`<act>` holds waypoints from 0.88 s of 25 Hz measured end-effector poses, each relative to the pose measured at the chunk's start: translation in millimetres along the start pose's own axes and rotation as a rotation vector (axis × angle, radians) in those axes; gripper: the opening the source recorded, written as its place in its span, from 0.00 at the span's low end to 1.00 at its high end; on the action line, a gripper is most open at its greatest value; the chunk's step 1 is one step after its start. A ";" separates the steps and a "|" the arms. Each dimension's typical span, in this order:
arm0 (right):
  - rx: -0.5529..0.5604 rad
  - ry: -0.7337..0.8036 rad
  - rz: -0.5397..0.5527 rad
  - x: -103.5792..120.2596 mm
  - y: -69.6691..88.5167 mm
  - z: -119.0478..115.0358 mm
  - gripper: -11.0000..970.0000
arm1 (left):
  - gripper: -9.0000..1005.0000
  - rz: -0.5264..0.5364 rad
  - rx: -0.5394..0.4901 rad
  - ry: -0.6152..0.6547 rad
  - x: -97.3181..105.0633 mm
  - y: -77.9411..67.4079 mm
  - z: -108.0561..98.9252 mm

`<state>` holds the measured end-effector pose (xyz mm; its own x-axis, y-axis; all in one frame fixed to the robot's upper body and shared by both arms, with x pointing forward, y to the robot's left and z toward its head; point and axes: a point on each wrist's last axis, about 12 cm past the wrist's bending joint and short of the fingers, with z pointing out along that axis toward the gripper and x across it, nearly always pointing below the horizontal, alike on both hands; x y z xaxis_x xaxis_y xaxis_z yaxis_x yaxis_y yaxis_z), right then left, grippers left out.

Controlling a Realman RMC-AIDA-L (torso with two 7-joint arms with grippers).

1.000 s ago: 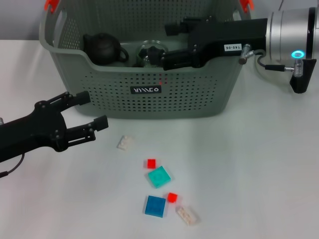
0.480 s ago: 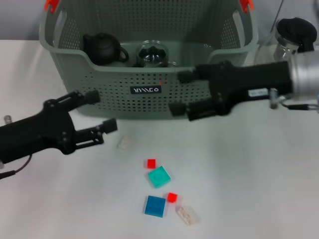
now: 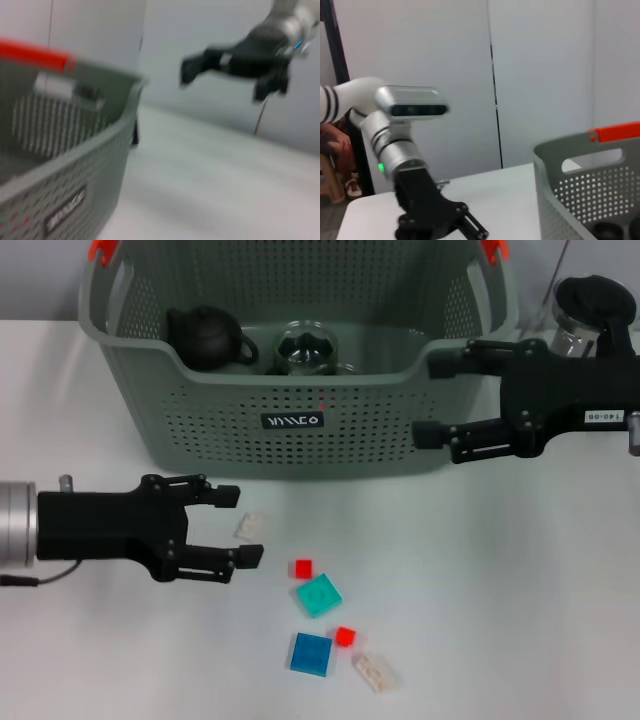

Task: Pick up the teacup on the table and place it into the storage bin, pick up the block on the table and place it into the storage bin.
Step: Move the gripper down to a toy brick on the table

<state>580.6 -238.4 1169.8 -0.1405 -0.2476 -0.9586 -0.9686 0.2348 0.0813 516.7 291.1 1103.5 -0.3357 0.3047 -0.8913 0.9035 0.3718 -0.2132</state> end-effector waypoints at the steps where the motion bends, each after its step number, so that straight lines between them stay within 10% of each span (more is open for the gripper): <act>1: -0.007 -0.002 0.001 0.6 1.4 0.0 0.98 | 0.86 -0.029 -0.016 0.050 -9.7 3.9 -3.8; 22: 0.003 0.017 0.048 -6.8 -4.4 -12.6 0.98 | 0.86 -0.111 -0.133 0.572 -89.0 -0.9 19.0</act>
<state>583.3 -249.6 1179.4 -0.1906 -0.2520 -0.9488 -0.9601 0.2494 0.1266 550.8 247.0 1175.5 -0.5494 0.6683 -0.5015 0.8263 0.5235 -0.2076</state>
